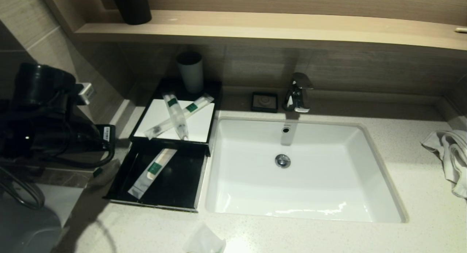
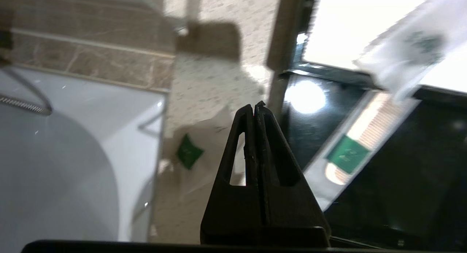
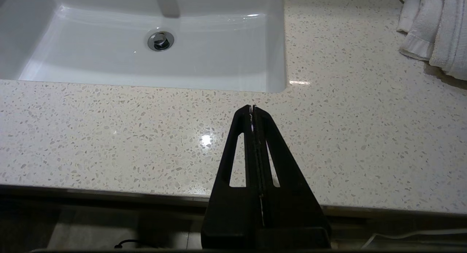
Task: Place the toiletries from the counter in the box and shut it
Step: Open the drawer, then pick up the bathroom toiletry
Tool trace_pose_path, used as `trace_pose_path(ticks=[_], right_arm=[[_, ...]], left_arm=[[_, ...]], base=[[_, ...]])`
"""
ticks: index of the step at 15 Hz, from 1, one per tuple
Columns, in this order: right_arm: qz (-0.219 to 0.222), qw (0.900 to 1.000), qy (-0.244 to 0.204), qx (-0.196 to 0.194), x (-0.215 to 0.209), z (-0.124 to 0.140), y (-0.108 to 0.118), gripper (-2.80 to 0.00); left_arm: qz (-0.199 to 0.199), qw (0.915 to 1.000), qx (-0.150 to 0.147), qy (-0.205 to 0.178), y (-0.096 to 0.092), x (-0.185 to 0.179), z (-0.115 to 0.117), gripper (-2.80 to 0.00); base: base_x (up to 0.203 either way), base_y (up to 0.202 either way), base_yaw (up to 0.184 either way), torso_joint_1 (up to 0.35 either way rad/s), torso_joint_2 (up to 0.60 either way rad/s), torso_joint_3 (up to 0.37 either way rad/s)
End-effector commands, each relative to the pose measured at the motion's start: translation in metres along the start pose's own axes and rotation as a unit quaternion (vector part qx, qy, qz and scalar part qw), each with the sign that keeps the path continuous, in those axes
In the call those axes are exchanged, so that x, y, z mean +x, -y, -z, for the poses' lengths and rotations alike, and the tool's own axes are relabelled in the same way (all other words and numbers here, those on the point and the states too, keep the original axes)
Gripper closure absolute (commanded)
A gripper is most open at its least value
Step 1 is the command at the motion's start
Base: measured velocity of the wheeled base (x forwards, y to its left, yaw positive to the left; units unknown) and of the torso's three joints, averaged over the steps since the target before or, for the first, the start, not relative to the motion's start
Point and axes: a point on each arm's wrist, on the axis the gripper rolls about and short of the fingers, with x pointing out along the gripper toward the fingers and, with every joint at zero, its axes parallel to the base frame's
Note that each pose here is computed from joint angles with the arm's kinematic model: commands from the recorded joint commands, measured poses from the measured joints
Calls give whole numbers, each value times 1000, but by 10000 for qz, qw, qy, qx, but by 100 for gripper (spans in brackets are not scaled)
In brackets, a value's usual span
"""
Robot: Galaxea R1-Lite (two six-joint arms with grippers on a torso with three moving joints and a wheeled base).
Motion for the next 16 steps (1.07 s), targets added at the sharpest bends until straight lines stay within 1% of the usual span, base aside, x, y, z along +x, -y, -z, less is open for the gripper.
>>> trace_pose_path(ticks=[1,3,4,5,8,11,12,13,16], right_arm=[[-1,10000,-3,2,0,0,0,0],[-1,10000,4,3,0,0,0,0],[-1,10000,4,1,0,0,0,0],[-1,10000,-3,3,0,0,0,0],[-1,10000,-3,3,0,0,0,0],[-1,10000,-3,-2,0,0,0,0],[-1,10000,4,2,0,0,0,0],[-1,10000,-3,3,0,0,0,0],[-1,10000,2,3,0,0,0,0]], left_arm=[[-282,9995,-73,-86,-17,1,3,0],[-544,9983,-72,-173,-34,2,7,0],[-646,9976,9,-257,-41,2,12,0],[-671,9971,85,-338,-44,1,17,0],[-562,9970,190,-506,-46,-4,34,0],[-282,9974,157,-646,-45,-4,43,0],[-249,9972,150,-688,-44,-3,45,0],[-248,9971,151,-704,-44,-3,46,-280],[-240,9968,161,-751,-44,1,47,-280]], base=[[0,0,0,0,0,0],[0,0,0,0,0,0],[0,0,0,0,0,0],[0,0,0,0,0,0],[0,0,0,0,0,0],[0,0,0,0,0,0],[0,0,0,0,0,0],[0,0,0,0,0,0],[0,0,0,0,0,0]])
